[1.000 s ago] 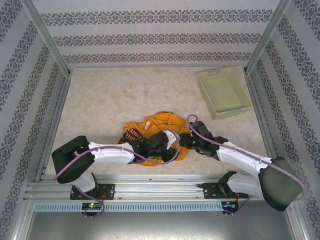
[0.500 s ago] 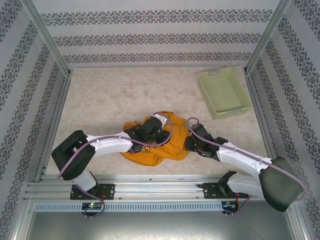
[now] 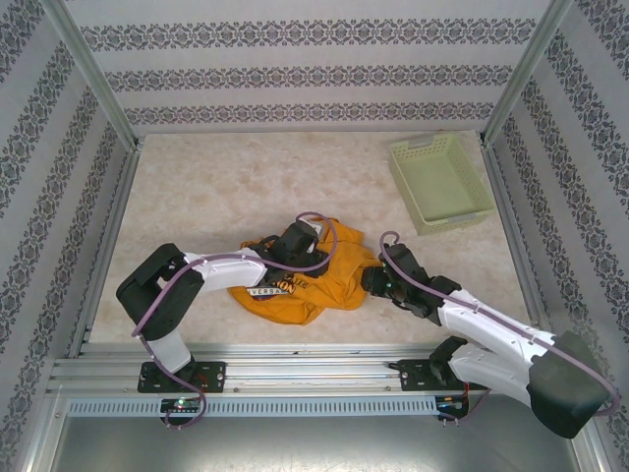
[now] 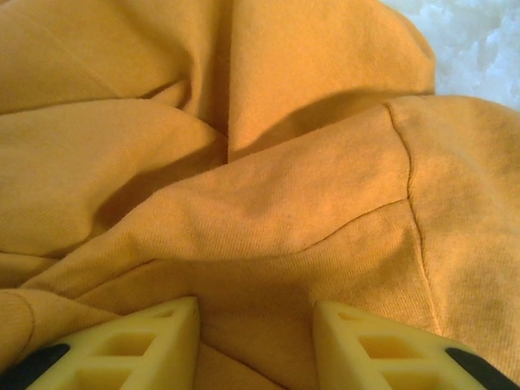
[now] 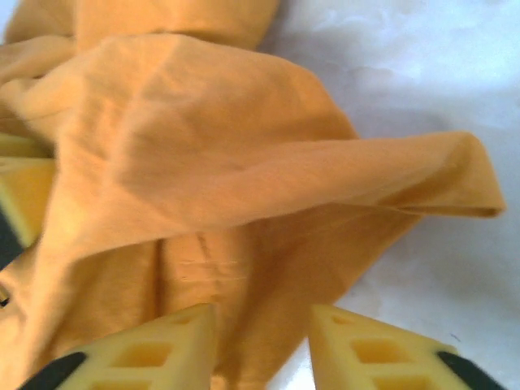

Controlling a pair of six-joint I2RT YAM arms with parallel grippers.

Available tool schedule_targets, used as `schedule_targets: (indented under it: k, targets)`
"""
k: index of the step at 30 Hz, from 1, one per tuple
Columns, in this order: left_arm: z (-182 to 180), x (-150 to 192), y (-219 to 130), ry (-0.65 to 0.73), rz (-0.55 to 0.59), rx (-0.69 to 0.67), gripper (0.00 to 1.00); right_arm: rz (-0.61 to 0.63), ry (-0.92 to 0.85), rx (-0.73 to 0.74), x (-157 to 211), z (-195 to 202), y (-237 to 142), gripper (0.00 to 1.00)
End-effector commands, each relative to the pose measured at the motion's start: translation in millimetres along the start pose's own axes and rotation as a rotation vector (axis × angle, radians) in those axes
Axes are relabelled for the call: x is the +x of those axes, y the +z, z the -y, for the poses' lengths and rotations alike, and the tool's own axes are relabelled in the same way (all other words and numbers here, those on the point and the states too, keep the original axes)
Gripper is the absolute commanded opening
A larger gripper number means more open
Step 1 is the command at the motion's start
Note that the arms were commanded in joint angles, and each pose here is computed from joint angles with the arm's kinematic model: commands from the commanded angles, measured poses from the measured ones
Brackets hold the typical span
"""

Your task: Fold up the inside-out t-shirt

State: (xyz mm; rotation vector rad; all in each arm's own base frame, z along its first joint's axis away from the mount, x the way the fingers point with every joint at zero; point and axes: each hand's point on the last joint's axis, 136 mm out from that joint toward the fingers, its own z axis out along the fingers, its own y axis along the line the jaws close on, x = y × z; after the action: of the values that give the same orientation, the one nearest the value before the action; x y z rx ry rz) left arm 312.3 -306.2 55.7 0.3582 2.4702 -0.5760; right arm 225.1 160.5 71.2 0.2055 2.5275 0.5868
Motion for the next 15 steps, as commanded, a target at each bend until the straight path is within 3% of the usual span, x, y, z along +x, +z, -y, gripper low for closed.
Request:
schedule_targets:
  k: [1, 6, 11, 13, 15]
  targets:
    - [2.8, 4.8, 1.1, -0.034, -0.017, 0.036, 0.41, 0.010, 0.024, -0.088, -5.3, -16.1, 1.1, 0.41]
    - [3.9, 5.4, -1.8, -0.037, -0.012, 0.040, 0.41, -0.019, 0.012, -0.003, -5.9, -6.0, 17.4, 0.41]
    - [2.2, 6.4, -4.4, -0.035, -0.014, 0.032, 0.41, -0.007, 0.007, -0.022, -9.9, -10.4, 26.8, 0.41]
    - [1.3, 6.8, -5.3, -0.035, -0.012, 0.029, 0.42, -0.007, -0.003, -0.033, -11.0, -13.6, 28.2, 0.37]
    - [0.9, 7.0, -5.7, -0.033, -0.012, 0.026, 0.42, -0.006, -0.002, -0.030, -11.5, -13.2, 28.9, 0.26]
